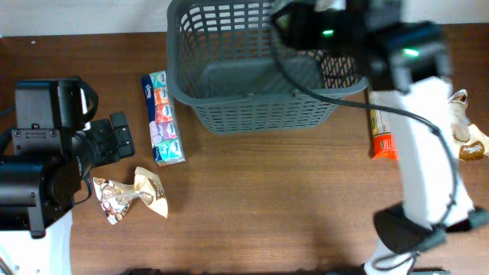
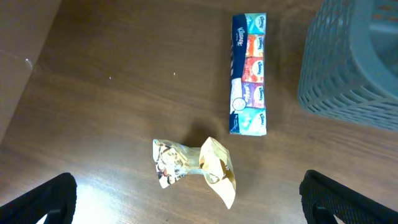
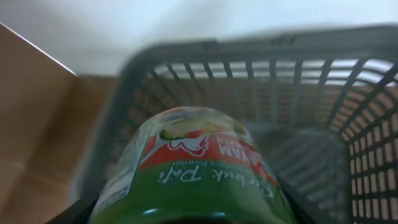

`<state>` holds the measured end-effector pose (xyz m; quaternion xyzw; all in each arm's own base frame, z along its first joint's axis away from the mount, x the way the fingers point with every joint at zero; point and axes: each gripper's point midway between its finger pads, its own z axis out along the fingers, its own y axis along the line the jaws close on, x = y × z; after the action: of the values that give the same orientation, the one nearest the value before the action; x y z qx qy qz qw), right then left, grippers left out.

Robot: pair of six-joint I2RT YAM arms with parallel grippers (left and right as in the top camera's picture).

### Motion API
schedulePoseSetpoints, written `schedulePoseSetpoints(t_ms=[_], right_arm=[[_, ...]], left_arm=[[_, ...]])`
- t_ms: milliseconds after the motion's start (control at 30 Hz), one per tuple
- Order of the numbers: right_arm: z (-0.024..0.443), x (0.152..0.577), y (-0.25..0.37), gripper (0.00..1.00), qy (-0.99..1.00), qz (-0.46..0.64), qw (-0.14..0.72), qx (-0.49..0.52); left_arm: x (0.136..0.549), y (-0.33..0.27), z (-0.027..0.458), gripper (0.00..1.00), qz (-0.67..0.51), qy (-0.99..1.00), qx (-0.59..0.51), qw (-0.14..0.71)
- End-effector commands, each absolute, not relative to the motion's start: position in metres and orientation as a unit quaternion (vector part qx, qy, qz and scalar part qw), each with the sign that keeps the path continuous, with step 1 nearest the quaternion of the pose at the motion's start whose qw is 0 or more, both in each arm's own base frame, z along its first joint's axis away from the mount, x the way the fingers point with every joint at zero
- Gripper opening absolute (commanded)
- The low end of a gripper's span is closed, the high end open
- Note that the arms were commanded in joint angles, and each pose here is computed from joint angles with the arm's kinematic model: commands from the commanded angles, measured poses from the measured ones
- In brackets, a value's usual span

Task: Pack container
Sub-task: 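Lift the jar with the right gripper and carry it over the basket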

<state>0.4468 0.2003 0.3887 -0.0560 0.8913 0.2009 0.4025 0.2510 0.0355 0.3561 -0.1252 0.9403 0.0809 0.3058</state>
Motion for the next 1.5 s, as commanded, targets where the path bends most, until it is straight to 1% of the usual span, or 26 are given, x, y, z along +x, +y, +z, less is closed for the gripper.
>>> schedulePoseSetpoints(t_ms=[0, 100, 233, 400, 500, 600, 800, 1067, 1467], right_arm=[[0.360, 0.469, 0.198, 0.04, 0.904, 0.134, 0.403, -0.054], [0.323, 0.485, 0.204, 0.04, 0.919, 0.117, 0.372, -0.062], [0.278, 0.503, 0.197, 0.04, 0.936, 0.084, 0.337, -0.051], [0.242, 0.511, 0.179, 0.04, 0.952, 0.055, 0.298, -0.035], [0.222, 0.508, 0.163, 0.05, 0.964, 0.045, 0.262, -0.005], [0.210, 0.496, 0.141, 0.04, 0.974, 0.039, 0.220, 0.038], [0.200, 0.480, 0.120, 0.04, 0.983, 0.064, 0.162, 0.060], [0.193, 0.480, 0.123, 0.04, 0.984, 0.069, 0.153, 0.051], [0.140, 0.485, 0.127, 0.04, 0.992, 0.054, 0.100, 0.049]], left_arm=[[0.248, 0.041, 0.355, 0.99, 0.092, 0.940, -0.129, 0.301], [0.246, 0.041, 0.354, 0.99, 0.093, 0.942, -0.128, 0.296], [0.244, 0.041, 0.353, 0.99, 0.094, 0.944, -0.128, 0.290], [0.242, 0.041, 0.351, 0.99, 0.095, 0.945, -0.127, 0.286], [0.242, 0.041, 0.351, 0.99, 0.094, 0.945, -0.127, 0.286], [0.242, 0.041, 0.352, 0.99, 0.094, 0.945, -0.127, 0.287], [0.245, 0.041, 0.353, 0.99, 0.093, 0.943, -0.128, 0.293], [0.248, 0.040, 0.355, 0.99, 0.092, 0.940, -0.129, 0.301], [0.244, 0.040, 0.352, 0.99, 0.092, 0.944, -0.127, 0.290]])
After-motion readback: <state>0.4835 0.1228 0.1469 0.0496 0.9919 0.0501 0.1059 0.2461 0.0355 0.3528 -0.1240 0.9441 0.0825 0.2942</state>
